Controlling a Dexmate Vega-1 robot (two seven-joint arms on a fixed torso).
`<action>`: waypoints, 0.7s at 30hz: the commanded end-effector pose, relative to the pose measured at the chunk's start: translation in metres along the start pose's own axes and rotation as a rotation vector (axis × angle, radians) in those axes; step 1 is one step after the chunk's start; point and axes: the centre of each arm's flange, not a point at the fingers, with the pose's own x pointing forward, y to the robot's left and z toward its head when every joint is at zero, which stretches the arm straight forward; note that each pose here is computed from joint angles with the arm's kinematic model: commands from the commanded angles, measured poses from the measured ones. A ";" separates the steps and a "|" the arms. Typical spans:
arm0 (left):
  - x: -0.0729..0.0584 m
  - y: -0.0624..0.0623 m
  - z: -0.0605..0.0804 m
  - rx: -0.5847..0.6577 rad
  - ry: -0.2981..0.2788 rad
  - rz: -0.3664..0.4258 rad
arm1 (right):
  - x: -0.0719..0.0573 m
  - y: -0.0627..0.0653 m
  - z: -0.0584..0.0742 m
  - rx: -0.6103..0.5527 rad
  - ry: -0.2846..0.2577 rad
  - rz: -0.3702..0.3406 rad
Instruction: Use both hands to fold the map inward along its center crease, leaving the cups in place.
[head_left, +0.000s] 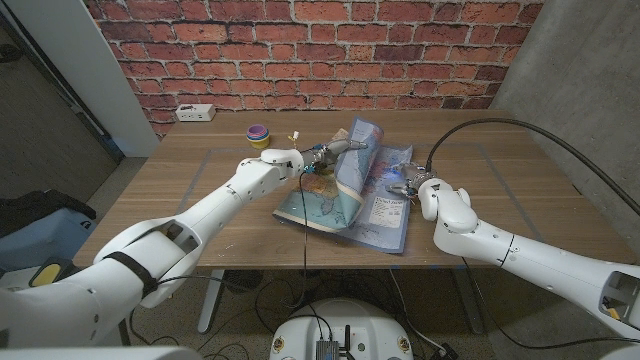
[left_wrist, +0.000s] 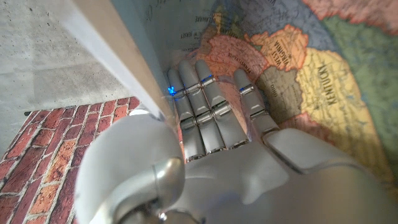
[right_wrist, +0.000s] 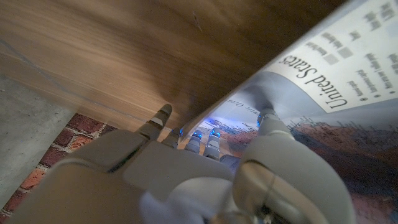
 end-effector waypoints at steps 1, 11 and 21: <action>0.013 -0.007 -0.023 -0.026 0.018 -0.093 | -0.004 -0.001 -0.003 0.011 0.010 -0.008; 0.018 -0.004 -0.043 -0.026 -0.007 -0.100 | -0.005 -0.004 -0.005 0.019 0.017 -0.012; 0.023 -0.007 -0.039 0.104 0.002 -0.173 | -0.007 -0.012 -0.017 0.074 0.070 -0.041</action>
